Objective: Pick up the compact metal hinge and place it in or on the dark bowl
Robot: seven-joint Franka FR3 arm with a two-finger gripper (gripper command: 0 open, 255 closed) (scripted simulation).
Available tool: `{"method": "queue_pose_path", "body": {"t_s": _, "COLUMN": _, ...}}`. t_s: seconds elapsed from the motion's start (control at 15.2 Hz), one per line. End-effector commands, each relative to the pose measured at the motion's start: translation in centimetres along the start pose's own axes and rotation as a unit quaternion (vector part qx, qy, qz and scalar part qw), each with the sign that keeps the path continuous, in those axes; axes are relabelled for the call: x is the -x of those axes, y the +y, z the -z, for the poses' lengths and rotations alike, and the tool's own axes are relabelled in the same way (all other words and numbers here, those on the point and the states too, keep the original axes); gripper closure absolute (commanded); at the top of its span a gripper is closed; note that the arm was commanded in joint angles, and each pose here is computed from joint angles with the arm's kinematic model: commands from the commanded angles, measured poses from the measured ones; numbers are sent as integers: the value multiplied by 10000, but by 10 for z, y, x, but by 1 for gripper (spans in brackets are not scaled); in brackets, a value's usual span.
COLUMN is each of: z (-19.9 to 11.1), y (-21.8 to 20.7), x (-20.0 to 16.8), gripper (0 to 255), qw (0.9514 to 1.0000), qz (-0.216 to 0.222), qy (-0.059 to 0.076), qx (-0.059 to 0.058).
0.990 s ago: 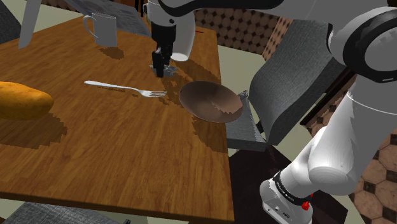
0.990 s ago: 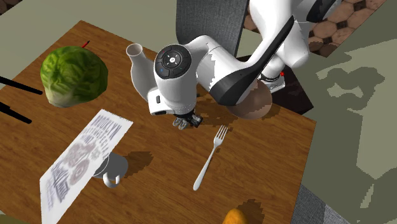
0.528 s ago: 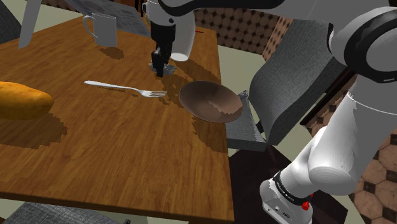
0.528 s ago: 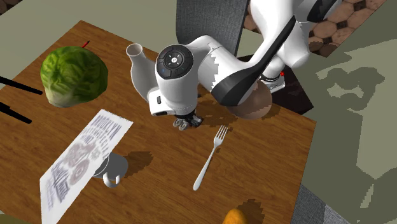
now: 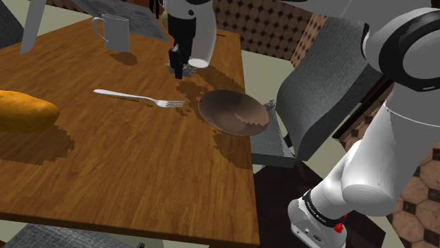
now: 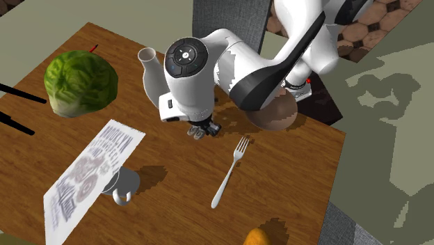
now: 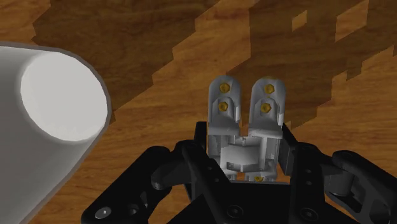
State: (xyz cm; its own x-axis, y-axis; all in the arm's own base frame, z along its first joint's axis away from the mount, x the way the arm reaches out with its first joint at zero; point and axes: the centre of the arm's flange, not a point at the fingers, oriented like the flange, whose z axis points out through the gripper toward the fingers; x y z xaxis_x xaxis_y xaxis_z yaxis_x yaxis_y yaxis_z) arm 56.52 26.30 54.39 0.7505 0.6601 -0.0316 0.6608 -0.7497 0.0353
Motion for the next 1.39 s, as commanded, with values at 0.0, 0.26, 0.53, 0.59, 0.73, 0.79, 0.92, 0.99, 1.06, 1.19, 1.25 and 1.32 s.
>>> {"method": "queue_pose_path", "body": {"t_s": 0.0, "z": 11, "y": 1, "x": 1, "gripper": 255, "qw": 10000, "qz": 0, "qy": -3, "qx": -1}}
{"method": "queue_pose_path", "body": {"t_s": 0.26, "z": 32, "y": 2, "x": 1, "gripper": 255, "qw": 10000, "qz": 0, "qy": -3, "qx": -1}}
{"method": "queue_pose_path", "body": {"t_s": 0.53, "z": 53, "y": 3, "x": 2, "gripper": 255, "qw": 10000, "qz": 0, "qy": -3, "qx": -1}}
{"method": "queue_pose_path", "body": {"t_s": 0.59, "z": 59, "y": 3, "x": 2, "gripper": 255, "qw": 10000, "qz": 0, "qy": -3, "qx": -1}}
{"method": "queue_pose_path", "body": {"t_s": 0.73, "z": 69, "y": 3, "x": 2, "gripper": 255, "qw": 10000, "qz": 0, "qy": -3, "qx": -1}}
{"method": "queue_pose_path", "body": {"t_s": 0.79, "z": 74, "y": 3, "x": 3, "gripper": 255, "qw": 10000, "qz": 0, "qy": -3, "qx": -1}}
{"method": "queue_pose_path", "body": {"t_s": 0.92, "z": 85, "y": 4, "x": 3, "gripper": 255, "qw": 10000, "qz": 0, "qy": -3, "qx": -1}}
{"method": "queue_pose_path", "body": {"t_s": 0.99, "z": 90, "y": 4, "x": 3, "gripper": 255, "qw": 10000, "qz": 0, "qy": -3, "qx": -1}}
{"method": "queue_pose_path", "body": {"t_s": 1.06, "z": 96, "y": 4, "x": 3, "gripper": 255, "qw": 10000, "qz": 0, "qy": -3, "qx": -1}}
{"method": "queue_pose_path", "body": {"t_s": 1.19, "z": 96, "y": -4, "x": 14, "gripper": 255, "qw": 10000, "qz": 0, "qy": -3, "qx": -1}}
{"method": "queue_pose_path", "body": {"t_s": 1.25, "z": 96, "y": -13, "x": 24, "gripper": 255, "qw": 10000, "qz": 0, "qy": -3, "qx": -1}}
{"method": "queue_pose_path", "body": {"t_s": 1.32, "z": 96, "y": -21, "x": 34, "gripper": 255, "qw": 10000, "qz": 0, "qy": -3, "qx": -1}}
